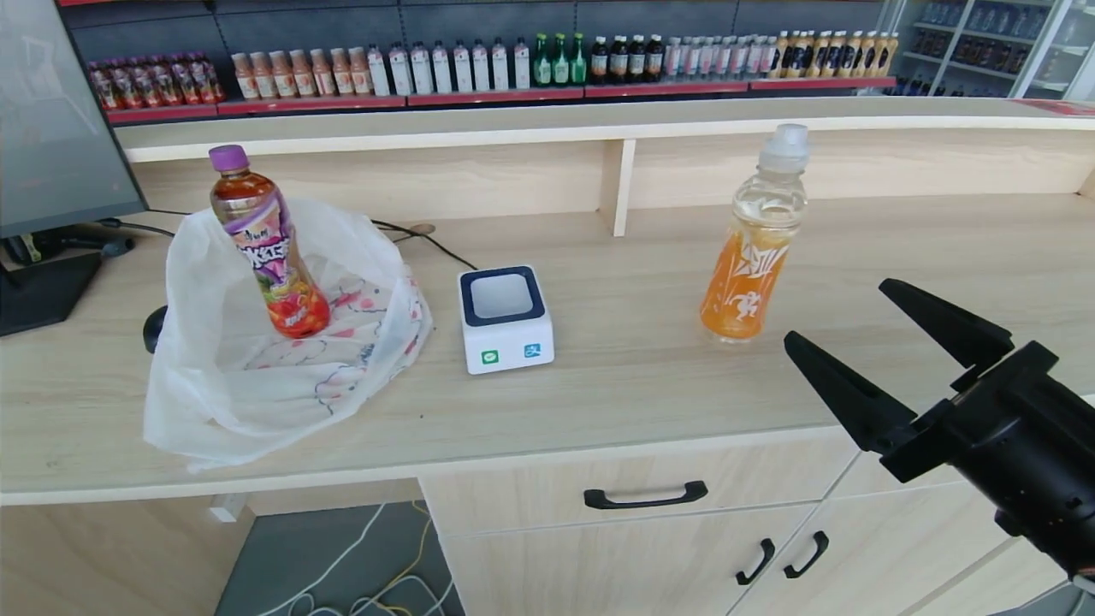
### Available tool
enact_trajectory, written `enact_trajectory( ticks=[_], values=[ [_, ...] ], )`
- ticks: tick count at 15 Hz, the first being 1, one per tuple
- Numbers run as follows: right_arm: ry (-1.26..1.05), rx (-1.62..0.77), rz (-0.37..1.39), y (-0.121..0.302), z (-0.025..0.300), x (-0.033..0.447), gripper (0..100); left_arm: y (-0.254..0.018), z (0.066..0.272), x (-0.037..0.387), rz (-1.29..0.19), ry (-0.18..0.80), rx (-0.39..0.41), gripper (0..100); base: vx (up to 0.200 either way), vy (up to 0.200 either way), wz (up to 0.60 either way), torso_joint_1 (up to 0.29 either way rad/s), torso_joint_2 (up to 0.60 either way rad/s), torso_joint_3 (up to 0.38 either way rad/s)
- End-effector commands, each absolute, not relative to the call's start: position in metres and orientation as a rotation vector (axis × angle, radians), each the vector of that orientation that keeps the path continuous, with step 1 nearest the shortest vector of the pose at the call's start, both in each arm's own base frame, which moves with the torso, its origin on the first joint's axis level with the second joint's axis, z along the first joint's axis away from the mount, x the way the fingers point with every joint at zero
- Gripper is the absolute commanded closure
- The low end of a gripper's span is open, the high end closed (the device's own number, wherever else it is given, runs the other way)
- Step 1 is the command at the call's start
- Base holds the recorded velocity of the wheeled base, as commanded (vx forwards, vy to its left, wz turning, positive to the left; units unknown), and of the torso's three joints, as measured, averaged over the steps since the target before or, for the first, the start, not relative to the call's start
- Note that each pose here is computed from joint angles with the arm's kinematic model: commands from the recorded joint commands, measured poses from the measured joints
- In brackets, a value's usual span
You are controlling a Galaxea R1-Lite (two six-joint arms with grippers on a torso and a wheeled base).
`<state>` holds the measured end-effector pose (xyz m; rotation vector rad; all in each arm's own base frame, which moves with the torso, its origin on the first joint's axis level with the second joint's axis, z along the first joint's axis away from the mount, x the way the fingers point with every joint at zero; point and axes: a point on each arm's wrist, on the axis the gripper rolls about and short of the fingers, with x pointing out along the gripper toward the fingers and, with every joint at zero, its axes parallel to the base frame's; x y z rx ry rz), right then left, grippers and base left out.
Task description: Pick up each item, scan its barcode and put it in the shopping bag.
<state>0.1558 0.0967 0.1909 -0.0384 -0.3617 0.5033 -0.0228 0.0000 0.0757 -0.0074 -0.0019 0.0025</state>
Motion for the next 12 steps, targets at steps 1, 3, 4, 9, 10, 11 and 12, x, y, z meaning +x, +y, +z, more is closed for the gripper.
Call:
enact_trajectory(
  ticks=[1, 3, 4, 9, 10, 11, 12],
  values=[
    [-0.351, -0.042, 0.504, 0.0965, 0.1885, 0.1557, 0, 0.0000, 0.0758, -0.0228, 0.003, -0.003, -0.008, 0, 0.000, -0.200, 0.00, 0.002, 0.00, 0.002],
    [-0.348, -0.043, 0.504, 0.0964, 0.1878, 0.1554, 0, 0.0000, 0.0758, -0.0228, 0.003, -0.003, -0.008, 0, 0.000, -0.200, 0.00, 0.000, 0.00, 0.002],
    [-0.336, -0.045, 0.504, 0.0957, 0.1851, 0.1548, 0, 0.0000, 0.0758, -0.0228, 0.003, -0.003, -0.006, 0, 0.000, 0.000, 0.00, 0.000, 0.00, 0.000],
    [-0.328, -0.050, 0.502, 0.0956, 0.1833, 0.1557, 0, 0.0000, 0.0756, -0.0228, 0.002, -0.002, 0.000, 0, 0.000, 0.000, 0.00, 0.000, 0.00, 0.000],
    [-0.334, -0.048, 0.501, 0.0967, 0.1848, 0.1575, 0, 0.0000, 0.0758, -0.0228, 0.003, -0.003, 0.000, 0, 0.000, 0.000, 0.00, 0.000, 0.00, 0.000],
    [-0.328, -0.050, 0.500, 0.0966, 0.1836, 0.1578, 0, 0.0000, 0.0756, -0.0228, 0.003, -0.002, 0.000, 0, 0.000, 0.000, 0.00, 0.000, 0.00, 0.000],
    [-0.317, -0.053, 0.498, 0.0959, 0.1813, 0.1573, 0, 0.0000, 0.0756, -0.0228, 0.003, -0.002, 0.000, 0, 0.000, 0.000, 0.00, 0.000, 0.00, 0.000]
  ],
)
